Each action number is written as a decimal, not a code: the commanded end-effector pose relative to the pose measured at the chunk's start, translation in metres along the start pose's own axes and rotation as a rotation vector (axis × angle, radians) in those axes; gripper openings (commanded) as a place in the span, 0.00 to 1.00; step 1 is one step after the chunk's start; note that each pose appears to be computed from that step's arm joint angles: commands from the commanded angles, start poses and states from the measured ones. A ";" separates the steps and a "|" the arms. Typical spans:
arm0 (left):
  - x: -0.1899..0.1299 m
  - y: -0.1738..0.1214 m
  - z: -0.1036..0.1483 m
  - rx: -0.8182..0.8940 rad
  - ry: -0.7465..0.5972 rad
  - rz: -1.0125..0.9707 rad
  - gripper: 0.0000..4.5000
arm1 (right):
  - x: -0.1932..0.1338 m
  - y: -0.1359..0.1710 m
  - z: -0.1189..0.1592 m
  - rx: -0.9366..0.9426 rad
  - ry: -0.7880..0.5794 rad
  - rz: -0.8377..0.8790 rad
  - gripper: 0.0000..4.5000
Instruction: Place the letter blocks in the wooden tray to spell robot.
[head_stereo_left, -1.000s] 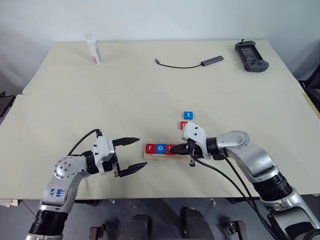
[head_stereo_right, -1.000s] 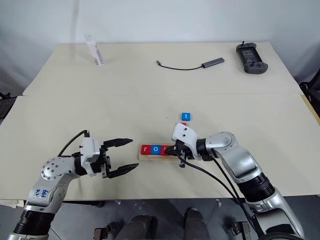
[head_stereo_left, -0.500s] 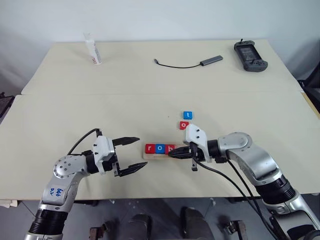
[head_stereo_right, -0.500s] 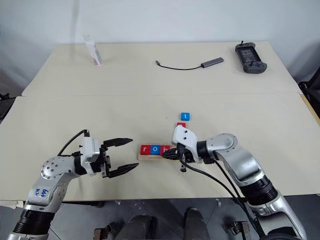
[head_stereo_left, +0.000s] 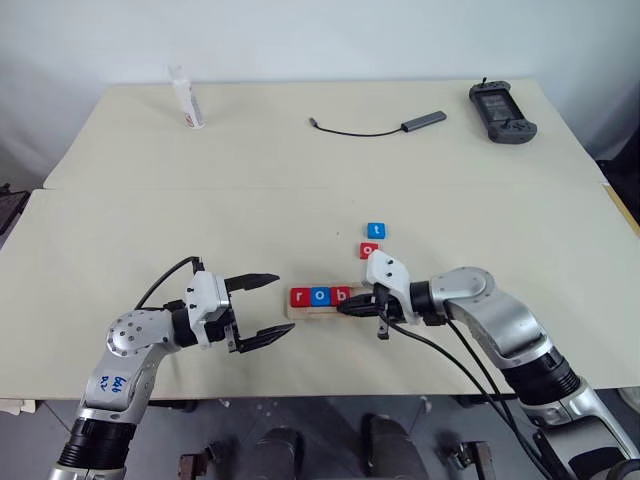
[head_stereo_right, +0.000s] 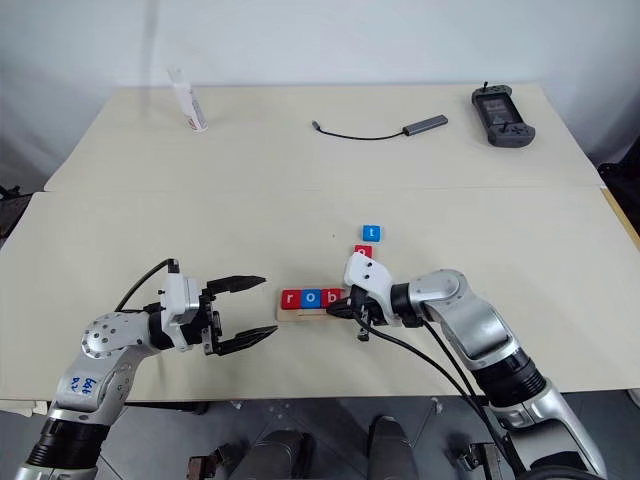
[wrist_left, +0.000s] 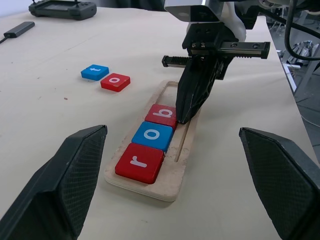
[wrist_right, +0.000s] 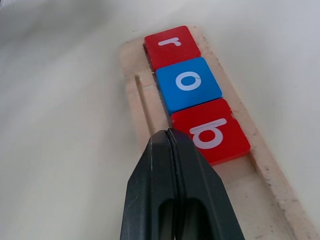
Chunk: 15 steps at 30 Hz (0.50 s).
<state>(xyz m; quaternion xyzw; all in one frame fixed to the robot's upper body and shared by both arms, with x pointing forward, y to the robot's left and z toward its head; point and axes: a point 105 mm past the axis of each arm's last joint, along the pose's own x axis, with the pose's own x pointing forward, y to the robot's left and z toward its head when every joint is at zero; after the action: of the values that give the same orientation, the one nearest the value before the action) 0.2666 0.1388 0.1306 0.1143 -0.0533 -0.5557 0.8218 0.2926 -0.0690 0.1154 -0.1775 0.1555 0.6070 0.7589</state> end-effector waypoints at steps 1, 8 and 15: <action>-0.002 0.002 0.009 0.034 -0.016 0.001 1.00 | -0.024 0.006 0.022 -0.049 -0.123 -0.010 0.00; -0.011 0.006 0.006 0.023 0.003 0.007 1.00 | -0.093 -0.017 0.013 -0.086 -0.254 -0.365 0.29; -0.018 0.012 -0.004 -0.006 0.023 0.026 1.00 | -0.173 -0.008 -0.056 -0.010 -0.243 -0.717 0.83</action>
<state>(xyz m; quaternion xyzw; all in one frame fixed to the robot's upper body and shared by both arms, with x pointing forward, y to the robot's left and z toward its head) 0.2707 0.1573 0.1239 0.1106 -0.0298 -0.5461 0.8299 0.2655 -0.2315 0.1291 -0.1378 0.0334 0.3509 0.9256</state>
